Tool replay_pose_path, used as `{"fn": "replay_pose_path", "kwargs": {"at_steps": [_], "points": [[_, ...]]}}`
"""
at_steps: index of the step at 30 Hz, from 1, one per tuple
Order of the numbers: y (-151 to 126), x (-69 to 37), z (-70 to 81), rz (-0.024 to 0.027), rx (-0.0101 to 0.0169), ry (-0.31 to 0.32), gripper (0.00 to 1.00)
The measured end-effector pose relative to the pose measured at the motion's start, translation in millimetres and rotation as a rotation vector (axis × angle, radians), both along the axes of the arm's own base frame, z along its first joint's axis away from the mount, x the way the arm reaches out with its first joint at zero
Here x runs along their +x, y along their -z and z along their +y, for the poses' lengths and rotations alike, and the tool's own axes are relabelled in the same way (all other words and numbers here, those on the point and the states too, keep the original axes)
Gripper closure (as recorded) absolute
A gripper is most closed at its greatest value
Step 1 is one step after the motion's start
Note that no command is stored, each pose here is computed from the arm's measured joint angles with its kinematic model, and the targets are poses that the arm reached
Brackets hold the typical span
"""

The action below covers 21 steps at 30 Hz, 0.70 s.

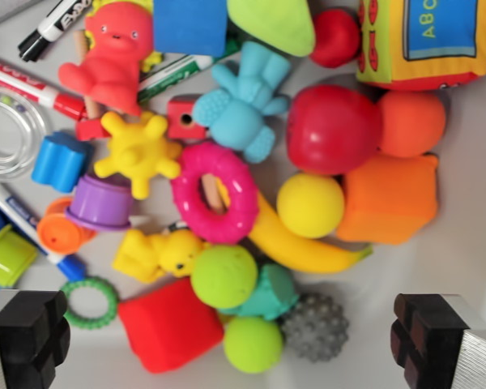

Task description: Pick an object from the bin

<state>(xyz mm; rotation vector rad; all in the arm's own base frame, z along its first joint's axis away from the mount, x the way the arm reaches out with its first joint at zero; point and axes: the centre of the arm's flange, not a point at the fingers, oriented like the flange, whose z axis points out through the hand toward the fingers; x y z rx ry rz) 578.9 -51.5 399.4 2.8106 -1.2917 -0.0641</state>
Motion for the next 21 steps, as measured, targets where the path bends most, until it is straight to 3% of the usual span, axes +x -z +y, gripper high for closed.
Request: {"fn": "replay_pose_path", "kwargs": {"at_steps": [21], "points": [[3.4, -0.9, 1.6, 0.0021, -0.0004, 0.010, 0.00]]}}
